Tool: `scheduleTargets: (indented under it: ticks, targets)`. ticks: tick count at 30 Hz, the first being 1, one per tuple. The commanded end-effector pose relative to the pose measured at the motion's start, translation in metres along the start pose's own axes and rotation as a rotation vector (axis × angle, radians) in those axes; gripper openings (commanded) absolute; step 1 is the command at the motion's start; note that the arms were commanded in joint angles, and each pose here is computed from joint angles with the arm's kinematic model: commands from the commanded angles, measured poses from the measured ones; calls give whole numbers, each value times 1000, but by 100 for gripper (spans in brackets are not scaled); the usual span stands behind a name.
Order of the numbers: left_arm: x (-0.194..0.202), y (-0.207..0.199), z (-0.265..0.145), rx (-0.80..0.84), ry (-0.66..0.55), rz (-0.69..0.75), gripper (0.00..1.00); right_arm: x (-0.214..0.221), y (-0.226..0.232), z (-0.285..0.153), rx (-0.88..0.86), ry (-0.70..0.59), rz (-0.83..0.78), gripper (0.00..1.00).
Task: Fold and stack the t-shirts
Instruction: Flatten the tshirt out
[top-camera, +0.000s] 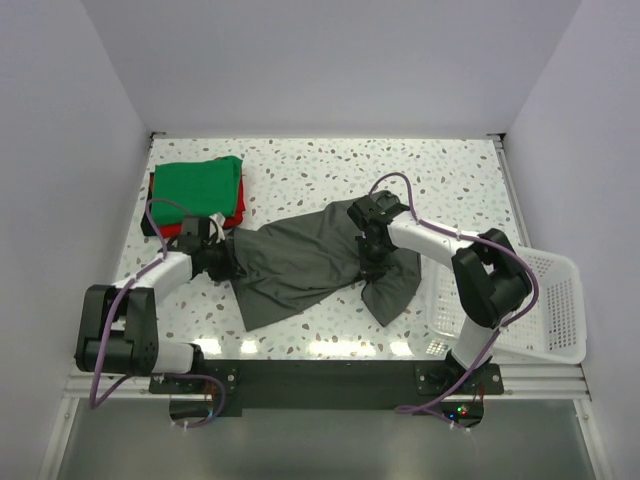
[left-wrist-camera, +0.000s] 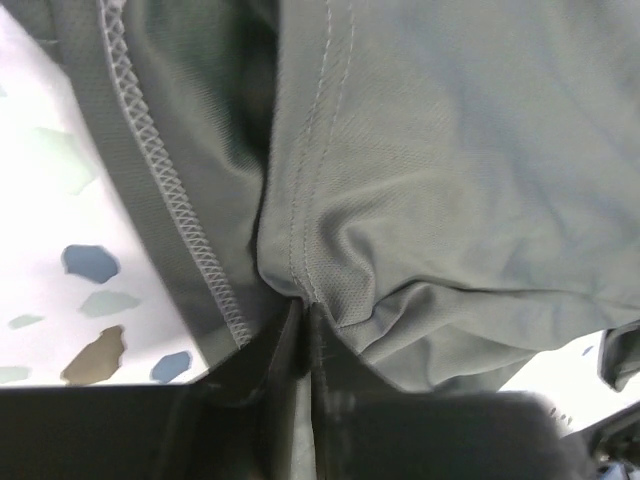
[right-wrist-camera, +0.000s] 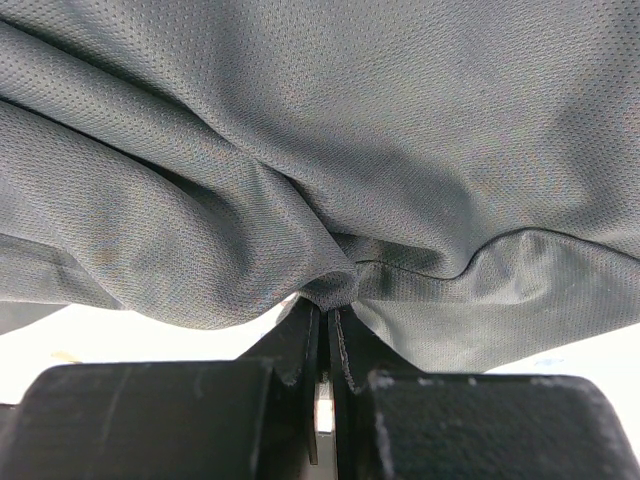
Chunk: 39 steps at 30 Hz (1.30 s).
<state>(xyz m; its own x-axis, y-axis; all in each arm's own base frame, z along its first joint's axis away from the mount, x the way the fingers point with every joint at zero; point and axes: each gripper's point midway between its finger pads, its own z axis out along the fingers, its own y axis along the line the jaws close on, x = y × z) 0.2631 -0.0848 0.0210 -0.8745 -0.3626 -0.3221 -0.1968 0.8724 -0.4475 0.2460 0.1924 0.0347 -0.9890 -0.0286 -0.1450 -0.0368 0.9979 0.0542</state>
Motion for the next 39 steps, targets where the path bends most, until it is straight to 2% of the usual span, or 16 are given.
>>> scheduleTargets:
  ticks: [1,5,6,10,11,17,24,39]
  targets:
    - [-11,-16,1,82,-37,16,1,-7,7,-6,-35,-29,-2,2]
    - [-17,-21,-4,92,-66,14,0,-11,9,-18,-55,-54,1,14]
    - [-21,-22,-8,89,-84,18,0,-11,9,-21,-57,-58,2,24]
    - [-30,-16,-20,27,-131,23,0,-2,3,-40,-70,-77,6,42]
    - [-33,-12,-23,3,-150,21,0,1,1,-42,-73,-79,10,43]
    - [-50,-5,-48,-76,-248,11,0,45,-13,-44,-102,-40,54,43]
    - [-62,9,-69,-168,-322,14,0,95,-32,-18,-42,44,79,40]
    - [-62,13,-72,-173,-319,24,0,115,-52,-3,60,86,129,34]
